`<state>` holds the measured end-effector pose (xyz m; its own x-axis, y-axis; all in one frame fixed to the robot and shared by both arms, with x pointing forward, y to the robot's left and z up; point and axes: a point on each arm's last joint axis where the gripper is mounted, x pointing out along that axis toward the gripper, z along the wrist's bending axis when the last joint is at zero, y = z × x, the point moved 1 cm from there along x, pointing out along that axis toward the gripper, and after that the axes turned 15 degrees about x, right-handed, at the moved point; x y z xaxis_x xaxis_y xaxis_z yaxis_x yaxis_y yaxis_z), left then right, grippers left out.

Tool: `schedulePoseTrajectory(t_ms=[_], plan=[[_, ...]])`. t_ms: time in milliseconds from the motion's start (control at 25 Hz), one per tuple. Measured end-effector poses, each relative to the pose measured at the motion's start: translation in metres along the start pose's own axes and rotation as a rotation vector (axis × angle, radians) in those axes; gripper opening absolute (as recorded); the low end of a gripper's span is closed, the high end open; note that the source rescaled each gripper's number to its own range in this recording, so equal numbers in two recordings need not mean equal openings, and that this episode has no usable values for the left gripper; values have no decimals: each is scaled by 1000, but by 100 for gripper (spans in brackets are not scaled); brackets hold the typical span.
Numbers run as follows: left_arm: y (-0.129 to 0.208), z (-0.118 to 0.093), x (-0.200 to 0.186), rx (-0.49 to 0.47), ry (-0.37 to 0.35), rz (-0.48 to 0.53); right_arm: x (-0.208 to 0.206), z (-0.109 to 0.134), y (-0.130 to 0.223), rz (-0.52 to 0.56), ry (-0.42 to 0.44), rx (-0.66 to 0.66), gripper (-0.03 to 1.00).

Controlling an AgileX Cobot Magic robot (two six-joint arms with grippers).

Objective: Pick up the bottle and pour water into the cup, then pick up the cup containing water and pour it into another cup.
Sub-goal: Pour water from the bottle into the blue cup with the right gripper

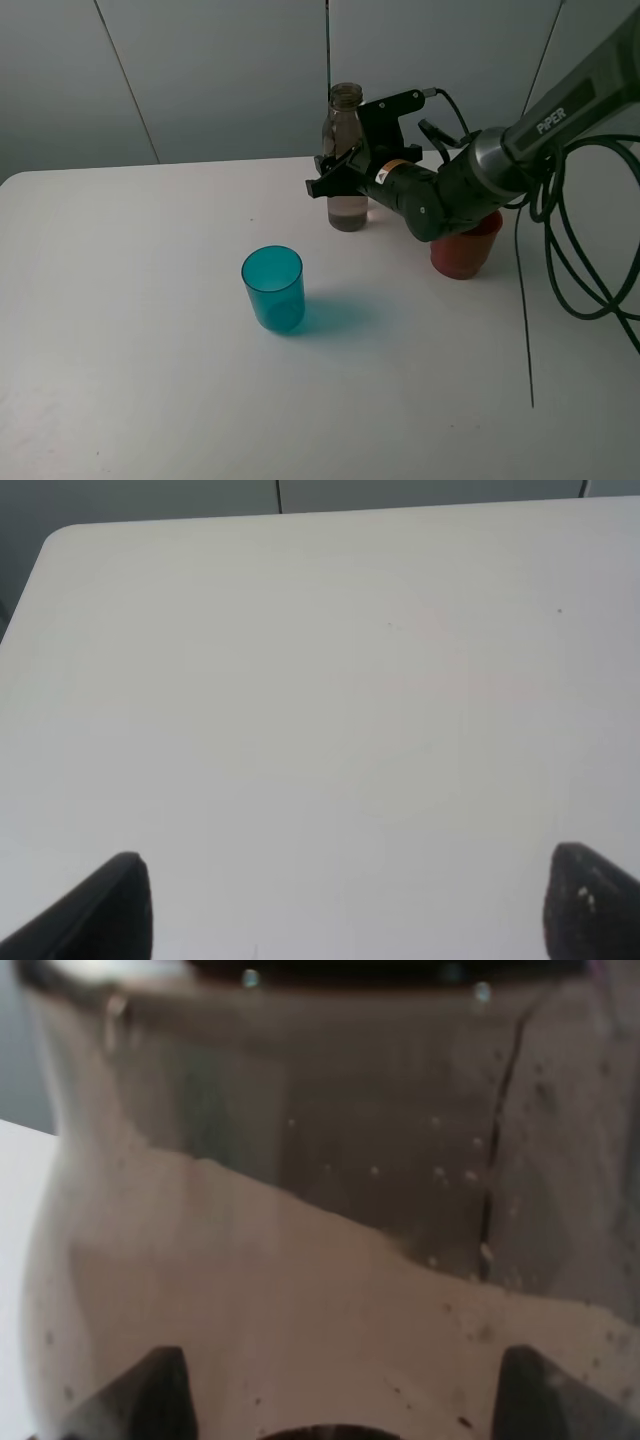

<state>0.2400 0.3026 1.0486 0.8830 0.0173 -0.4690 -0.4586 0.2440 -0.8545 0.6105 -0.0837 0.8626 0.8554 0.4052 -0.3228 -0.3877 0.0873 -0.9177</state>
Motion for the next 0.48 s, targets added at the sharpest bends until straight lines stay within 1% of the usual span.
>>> schedulePoseTrajectory(t_ms=[200,320,480], plan=[[0,0,0,0,0,0,0,0,0,3,-2,-15,0],[0,0,0,0,0,0,-3,3,-6,21,-7,-89,0],[0,0,0,0,0,0,-13,9,-27,35,-16,-219,0]])
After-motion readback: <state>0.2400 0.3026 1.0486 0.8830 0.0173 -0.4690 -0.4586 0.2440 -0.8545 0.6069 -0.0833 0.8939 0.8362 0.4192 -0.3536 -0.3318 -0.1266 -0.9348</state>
